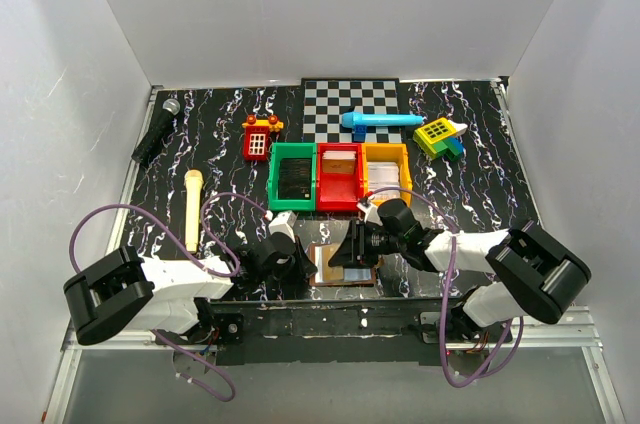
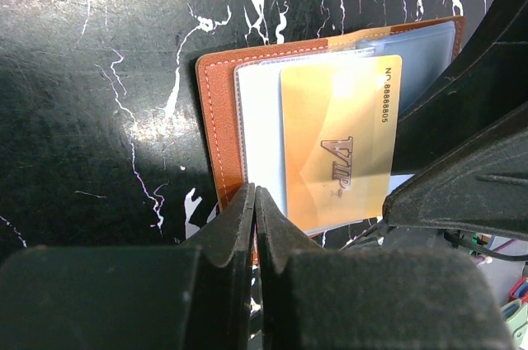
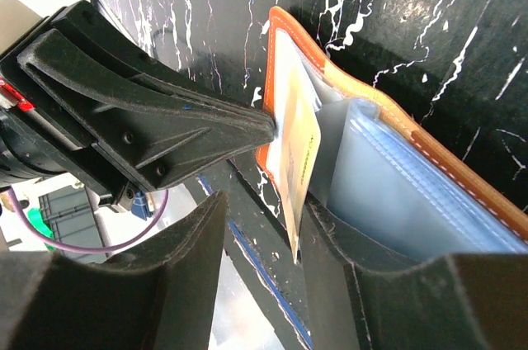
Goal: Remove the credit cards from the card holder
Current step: Remove the credit card from the card holder.
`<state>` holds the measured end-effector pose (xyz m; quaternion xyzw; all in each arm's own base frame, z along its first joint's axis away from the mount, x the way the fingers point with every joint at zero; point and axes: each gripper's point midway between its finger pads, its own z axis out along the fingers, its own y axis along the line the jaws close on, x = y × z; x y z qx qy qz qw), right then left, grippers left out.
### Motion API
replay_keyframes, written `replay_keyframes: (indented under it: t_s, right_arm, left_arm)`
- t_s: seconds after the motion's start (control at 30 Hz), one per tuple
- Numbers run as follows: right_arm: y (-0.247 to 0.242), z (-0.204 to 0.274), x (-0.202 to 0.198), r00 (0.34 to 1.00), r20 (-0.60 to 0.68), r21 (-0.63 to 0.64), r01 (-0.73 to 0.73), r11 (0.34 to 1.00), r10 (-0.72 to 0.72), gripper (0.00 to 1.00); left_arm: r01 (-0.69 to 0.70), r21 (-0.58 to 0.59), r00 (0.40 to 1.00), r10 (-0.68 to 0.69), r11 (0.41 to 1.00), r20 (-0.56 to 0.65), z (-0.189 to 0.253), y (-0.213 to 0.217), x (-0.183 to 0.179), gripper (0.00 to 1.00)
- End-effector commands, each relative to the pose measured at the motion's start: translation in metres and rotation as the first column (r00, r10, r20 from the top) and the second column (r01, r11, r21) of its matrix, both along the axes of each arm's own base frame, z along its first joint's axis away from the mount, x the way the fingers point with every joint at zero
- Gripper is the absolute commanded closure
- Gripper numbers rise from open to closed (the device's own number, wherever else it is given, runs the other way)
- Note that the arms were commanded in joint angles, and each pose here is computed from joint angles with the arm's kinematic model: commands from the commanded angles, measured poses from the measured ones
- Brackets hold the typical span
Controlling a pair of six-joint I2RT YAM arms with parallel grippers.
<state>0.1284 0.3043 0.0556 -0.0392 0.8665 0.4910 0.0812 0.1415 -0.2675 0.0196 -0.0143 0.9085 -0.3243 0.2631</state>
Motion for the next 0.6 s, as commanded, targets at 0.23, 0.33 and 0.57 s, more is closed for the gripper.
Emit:
replay_keyframes:
  t_s: [0.23,0.33,0.57]
  right_arm:
    - [0.002,0.020,0.012,0.998,0.062,0.043,0.006,0.999,-0.009,0.55]
    - [0.000,0.020,0.012,0.998,0.065,0.041,0.006,0.999,-0.009,0.55]
    - [-0.004,0.020,0.013,0.997,0.070,0.029,0.021,0.999,-0.023,0.58]
  left_arm:
    - [-0.016,0.168,0.997,0.028,0.986,-0.070,-0.041,0.039,-0.017,1.00]
    - [-0.017,0.173,0.997,0.029,0.985,-0.072,-0.043,0.040,-0.017,1.00]
    - [-0.014,0.174,0.997,0.028,0.985,-0.075,-0.044,0.040,-0.017,1.00]
